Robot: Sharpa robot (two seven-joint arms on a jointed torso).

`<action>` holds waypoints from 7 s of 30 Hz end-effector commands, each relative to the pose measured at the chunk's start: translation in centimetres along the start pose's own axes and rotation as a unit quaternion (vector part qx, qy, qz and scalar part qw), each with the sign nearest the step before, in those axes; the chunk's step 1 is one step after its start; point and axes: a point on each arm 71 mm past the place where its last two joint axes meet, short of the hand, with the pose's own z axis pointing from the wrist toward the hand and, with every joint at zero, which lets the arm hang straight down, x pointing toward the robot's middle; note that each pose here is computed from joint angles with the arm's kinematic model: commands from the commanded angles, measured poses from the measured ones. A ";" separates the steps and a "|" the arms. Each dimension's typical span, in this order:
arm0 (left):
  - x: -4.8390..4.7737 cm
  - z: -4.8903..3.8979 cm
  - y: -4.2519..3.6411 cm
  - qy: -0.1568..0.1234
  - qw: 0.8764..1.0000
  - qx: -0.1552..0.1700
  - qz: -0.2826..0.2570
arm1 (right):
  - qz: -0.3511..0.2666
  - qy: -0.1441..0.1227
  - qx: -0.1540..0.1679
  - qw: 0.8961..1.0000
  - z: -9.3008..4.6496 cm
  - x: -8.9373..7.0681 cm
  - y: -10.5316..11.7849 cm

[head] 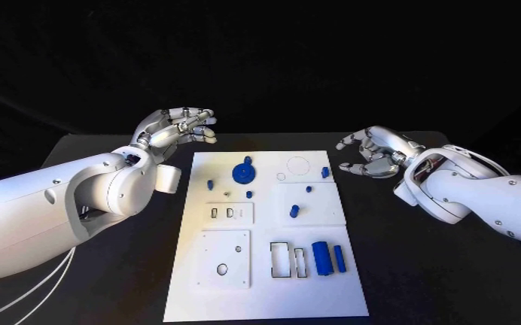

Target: Assemble the parts on the task board

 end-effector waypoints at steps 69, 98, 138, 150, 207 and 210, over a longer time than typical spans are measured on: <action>0.26 -0.04 -0.12 0.013 1.000 0.005 -0.009 | 0.018 0.047 0.024 0.998 2.6 5.4 -0.5; 0.18 -0.01 -0.09 0.013 1.000 0.004 -0.009 | 0.020 0.008 0.020 1.000 2.5 4.6 1.8; -0.40 1.40 0.65 -0.001 1.000 -0.002 -0.010 | 0.009 0.088 -0.095 0.991 4.4 16.2 18.4; -0.44 1.41 0.65 -0.001 1.000 -0.002 -0.010 | -0.001 0.096 -0.099 0.990 4.2 17.8 18.8; -0.73 1.25 0.61 -0.002 1.000 -0.004 -0.010 | -0.020 0.106 -0.099 0.989 4.4 18.4 18.2; -0.75 1.24 0.61 -0.002 1.000 -0.004 -0.010 | -0.020 0.106 -0.100 0.989 4.4 18.5 18.2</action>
